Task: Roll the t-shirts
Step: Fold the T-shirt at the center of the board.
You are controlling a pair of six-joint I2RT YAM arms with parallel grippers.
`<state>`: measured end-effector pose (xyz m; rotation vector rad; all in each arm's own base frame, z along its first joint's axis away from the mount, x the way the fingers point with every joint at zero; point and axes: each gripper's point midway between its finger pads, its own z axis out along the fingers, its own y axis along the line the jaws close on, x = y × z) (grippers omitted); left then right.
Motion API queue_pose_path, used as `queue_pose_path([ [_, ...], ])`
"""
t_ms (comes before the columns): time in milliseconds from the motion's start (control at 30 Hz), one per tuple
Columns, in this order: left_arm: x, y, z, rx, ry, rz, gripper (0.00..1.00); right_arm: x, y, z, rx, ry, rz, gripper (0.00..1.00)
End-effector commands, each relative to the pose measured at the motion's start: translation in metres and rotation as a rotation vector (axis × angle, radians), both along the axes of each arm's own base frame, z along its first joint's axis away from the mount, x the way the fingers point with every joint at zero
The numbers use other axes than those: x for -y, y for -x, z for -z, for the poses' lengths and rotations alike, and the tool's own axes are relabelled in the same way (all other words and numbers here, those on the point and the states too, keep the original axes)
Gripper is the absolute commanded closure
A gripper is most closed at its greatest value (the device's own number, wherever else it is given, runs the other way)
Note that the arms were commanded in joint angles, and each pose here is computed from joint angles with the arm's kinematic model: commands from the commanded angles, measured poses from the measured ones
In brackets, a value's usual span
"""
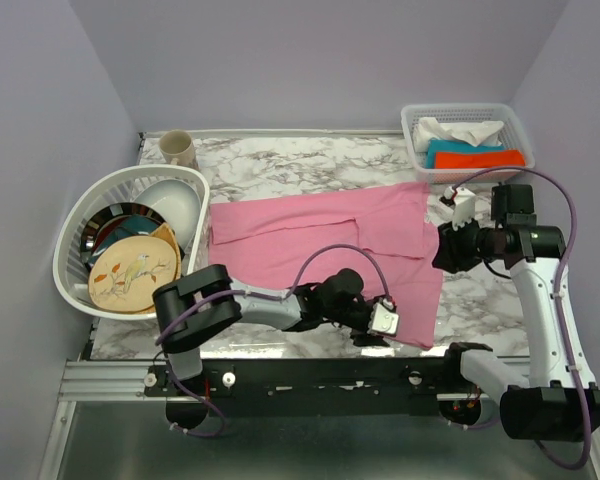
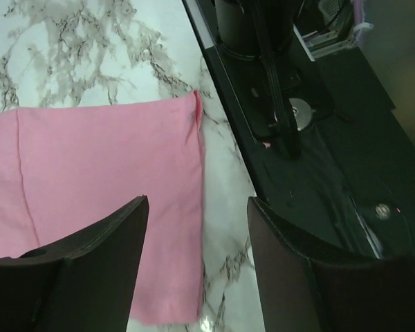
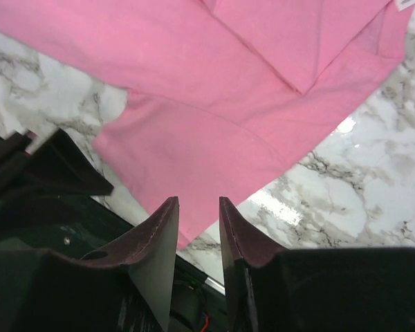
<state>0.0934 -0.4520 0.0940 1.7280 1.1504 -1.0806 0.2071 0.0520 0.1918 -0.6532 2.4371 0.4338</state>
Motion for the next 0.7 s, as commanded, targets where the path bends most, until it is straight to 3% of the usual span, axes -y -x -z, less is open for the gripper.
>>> queue_pose_path([
  [0,0.046,-0.011,-0.011,-0.015,0.112,-0.108,0.4,0.008,-0.017,-0.029,0.108,0.019,0.081,0.61],
  [233,0.084,0.0,0.01,-0.037,0.096,-0.123,0.4,0.012,-0.017,-0.031,0.119,0.023,0.113,0.61],
  [467,0.092,0.02,0.039,-0.044,0.028,-0.072,0.43,0.015,-0.01,-0.022,0.108,0.041,0.109,0.6],
  [667,0.099,0.015,0.059,-0.039,-0.009,-0.118,0.43,0.013,-0.016,-0.025,0.115,0.031,0.094,0.6],
])
